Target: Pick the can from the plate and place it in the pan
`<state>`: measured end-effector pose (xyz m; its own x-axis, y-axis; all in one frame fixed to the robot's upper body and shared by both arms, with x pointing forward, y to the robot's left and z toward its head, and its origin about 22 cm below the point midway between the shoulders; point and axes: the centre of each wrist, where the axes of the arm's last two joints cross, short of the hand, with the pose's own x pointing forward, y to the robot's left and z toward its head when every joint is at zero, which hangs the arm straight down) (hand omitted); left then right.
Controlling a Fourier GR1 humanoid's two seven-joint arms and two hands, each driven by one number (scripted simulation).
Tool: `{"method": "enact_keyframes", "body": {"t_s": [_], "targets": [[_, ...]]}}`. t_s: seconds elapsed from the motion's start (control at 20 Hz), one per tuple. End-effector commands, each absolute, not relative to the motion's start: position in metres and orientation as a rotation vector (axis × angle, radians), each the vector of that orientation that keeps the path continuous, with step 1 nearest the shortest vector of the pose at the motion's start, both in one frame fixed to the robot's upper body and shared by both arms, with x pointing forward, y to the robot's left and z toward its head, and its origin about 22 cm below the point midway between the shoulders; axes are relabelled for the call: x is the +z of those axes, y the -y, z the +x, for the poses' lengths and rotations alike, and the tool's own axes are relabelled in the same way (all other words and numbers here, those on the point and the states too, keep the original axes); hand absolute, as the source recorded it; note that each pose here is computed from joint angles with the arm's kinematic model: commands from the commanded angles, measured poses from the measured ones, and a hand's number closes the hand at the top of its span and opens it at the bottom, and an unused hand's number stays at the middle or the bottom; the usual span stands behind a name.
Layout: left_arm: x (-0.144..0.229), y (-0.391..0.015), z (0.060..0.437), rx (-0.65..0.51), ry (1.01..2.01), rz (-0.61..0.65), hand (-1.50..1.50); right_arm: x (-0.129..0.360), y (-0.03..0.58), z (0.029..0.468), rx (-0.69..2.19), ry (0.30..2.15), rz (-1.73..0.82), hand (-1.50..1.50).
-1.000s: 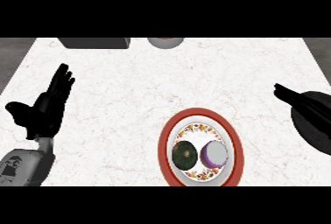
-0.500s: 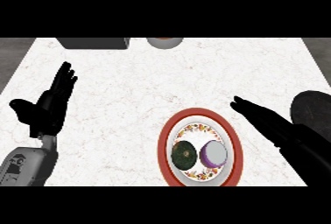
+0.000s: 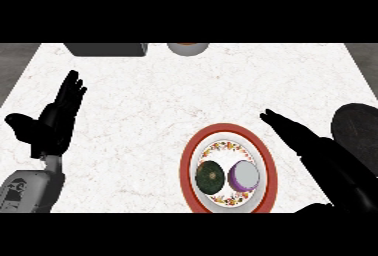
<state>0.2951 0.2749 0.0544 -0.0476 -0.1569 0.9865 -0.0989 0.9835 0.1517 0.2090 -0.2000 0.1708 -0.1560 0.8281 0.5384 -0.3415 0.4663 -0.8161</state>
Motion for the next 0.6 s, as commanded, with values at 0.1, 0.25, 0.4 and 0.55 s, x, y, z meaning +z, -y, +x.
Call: {"method": "enact_keyframes", "body": {"t_s": [0.1, 0.25, 0.4, 0.55], "targets": [[0.049, -0.258, 0.311, -0.055, 1.619, 0.209, 0.00, 0.139, 0.186, 0.222, 1.150, 1.277, -0.456, -1.50], [0.041, -0.277, 0.290, -0.043, 1.623, 0.225, 0.00, 0.136, 0.177, 0.213, 1.170, 1.271, -0.426, -1.50], [0.055, -0.273, 0.306, -0.053, 1.607, 0.202, 0.00, 0.139, 0.182, 0.233, 1.209, 1.257, -0.399, -1.50], [0.067, -0.256, 0.307, -0.042, 1.609, 0.225, 0.00, 0.127, 0.185, 0.214, 1.243, 1.240, -0.386, -1.50]]}}
